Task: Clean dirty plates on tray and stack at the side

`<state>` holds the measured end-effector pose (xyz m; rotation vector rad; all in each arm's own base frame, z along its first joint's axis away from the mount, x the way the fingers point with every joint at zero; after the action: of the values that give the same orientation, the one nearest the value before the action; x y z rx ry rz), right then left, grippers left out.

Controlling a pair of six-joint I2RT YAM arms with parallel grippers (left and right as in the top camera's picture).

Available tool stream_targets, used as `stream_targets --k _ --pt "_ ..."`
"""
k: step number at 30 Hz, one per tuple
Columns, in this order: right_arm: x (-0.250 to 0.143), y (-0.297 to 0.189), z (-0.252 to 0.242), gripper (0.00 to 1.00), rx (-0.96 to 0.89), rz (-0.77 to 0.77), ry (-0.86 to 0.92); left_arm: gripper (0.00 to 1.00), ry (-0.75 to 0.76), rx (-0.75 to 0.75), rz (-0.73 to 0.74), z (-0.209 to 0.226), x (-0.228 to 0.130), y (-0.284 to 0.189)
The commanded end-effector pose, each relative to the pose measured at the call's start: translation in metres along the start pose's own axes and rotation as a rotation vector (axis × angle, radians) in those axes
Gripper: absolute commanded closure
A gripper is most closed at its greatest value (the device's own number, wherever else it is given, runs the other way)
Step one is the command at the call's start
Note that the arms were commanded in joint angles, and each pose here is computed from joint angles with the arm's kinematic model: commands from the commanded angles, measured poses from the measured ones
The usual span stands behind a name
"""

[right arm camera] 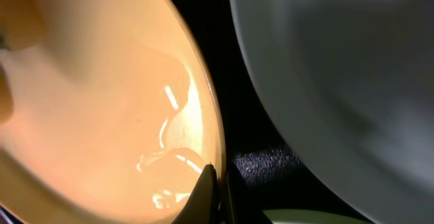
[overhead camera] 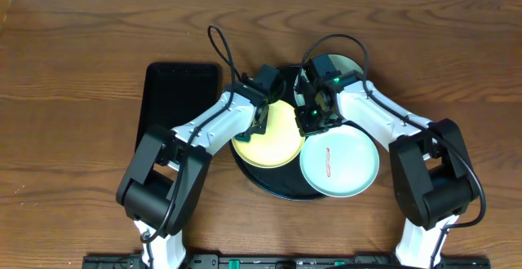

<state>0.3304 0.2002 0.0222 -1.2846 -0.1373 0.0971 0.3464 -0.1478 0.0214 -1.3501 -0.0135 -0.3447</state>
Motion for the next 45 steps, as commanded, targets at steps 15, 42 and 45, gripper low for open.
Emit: stream_targets --k 15,42,45 --pt "-0.001 0.001 -0.042 0.99 -0.210 -0.030 0.191 0.92 -0.238 -0.695 0.198 -0.117 -0.005 -0.022" --pt "-0.003 0.001 -0.043 0.99 -0.216 -0.018 0.192 0.92 -0.188 0.134 0.136 0.029 -0.027 0.022" --pt "-0.004 0.001 -0.043 0.99 -0.217 -0.015 0.192 0.93 -0.170 0.122 0.135 0.022 -0.025 0.017"
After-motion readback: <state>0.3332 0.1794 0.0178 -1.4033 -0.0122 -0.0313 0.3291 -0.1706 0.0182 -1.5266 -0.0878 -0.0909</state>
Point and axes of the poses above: each gripper's point midway between its finger pads, its own y axis out along the fingers, its own z axis along the line the jaws close on, x = y × z, the point moved 1 cm from there along -y, back along the fingers, and after that the axes turned 6 degrees about y, right-handed, at the moved point
